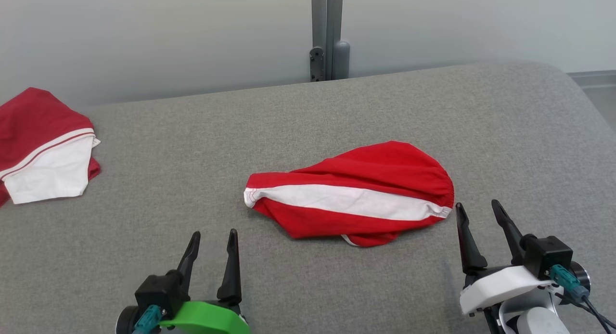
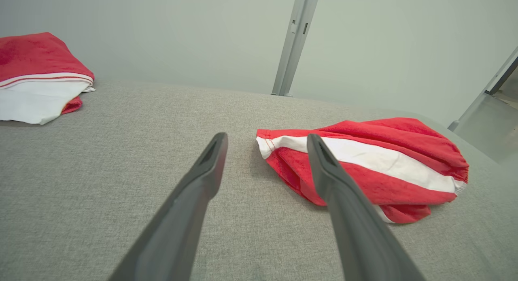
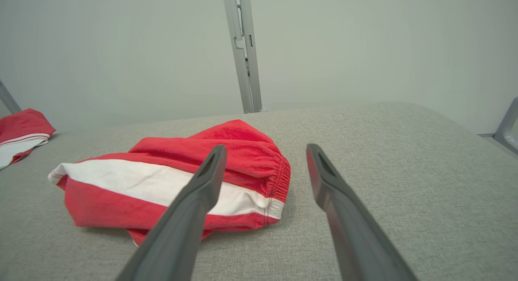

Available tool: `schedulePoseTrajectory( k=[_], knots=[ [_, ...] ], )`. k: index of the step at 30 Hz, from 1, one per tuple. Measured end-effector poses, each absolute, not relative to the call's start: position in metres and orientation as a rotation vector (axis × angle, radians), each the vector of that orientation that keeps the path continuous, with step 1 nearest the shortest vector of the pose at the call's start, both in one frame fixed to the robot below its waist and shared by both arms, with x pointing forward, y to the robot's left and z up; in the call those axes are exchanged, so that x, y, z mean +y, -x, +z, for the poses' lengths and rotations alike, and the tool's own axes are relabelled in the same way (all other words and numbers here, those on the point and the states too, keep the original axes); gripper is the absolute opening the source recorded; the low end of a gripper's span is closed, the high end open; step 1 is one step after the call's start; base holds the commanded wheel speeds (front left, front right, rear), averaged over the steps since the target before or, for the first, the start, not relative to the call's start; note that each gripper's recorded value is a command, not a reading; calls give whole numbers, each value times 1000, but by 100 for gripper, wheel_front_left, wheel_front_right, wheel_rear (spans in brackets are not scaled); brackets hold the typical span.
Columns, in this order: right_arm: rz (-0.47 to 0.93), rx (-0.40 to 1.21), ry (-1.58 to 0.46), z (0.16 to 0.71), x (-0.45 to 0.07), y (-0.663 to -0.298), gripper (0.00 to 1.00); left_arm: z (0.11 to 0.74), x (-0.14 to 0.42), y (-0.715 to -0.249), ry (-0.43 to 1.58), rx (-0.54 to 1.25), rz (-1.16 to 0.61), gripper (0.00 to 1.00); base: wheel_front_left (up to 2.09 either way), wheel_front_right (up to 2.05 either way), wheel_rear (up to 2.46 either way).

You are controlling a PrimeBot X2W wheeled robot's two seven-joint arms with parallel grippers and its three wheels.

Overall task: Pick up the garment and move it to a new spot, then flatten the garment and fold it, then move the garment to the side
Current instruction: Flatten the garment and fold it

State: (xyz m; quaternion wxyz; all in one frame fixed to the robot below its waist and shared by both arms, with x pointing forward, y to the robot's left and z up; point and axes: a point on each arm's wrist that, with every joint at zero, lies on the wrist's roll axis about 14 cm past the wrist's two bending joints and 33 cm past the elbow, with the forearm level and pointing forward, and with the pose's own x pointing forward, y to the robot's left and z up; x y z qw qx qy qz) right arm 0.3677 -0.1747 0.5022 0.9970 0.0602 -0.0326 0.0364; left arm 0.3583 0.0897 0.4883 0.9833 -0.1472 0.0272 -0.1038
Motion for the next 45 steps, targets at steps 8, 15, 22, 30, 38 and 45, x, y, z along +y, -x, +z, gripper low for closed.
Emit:
schedulePoseTrajectory(
  k=[8,15,22,30,38,45],
  knots=[
    [105,-91,-151,511,-163,-366,100,491,114,-344,293,24,-121,100,0,0,0],
    [114,-101,-152,514,-160,-367,100,493,122,-338,287,5,-94,100,0,0,0],
    [117,-103,-155,515,-159,-366,100,495,122,-338,288,-7,-94,100,0,0,0],
    [71,-39,-134,494,-174,-366,100,492,119,-339,279,1,-109,100,0,0,0],
    [24,110,-93,454,-197,-380,100,481,116,-345,278,33,-115,100,0,0,0],
    [64,233,-120,420,-183,-400,100,471,120,-353,270,60,-100,100,0,0,0]
  ],
)
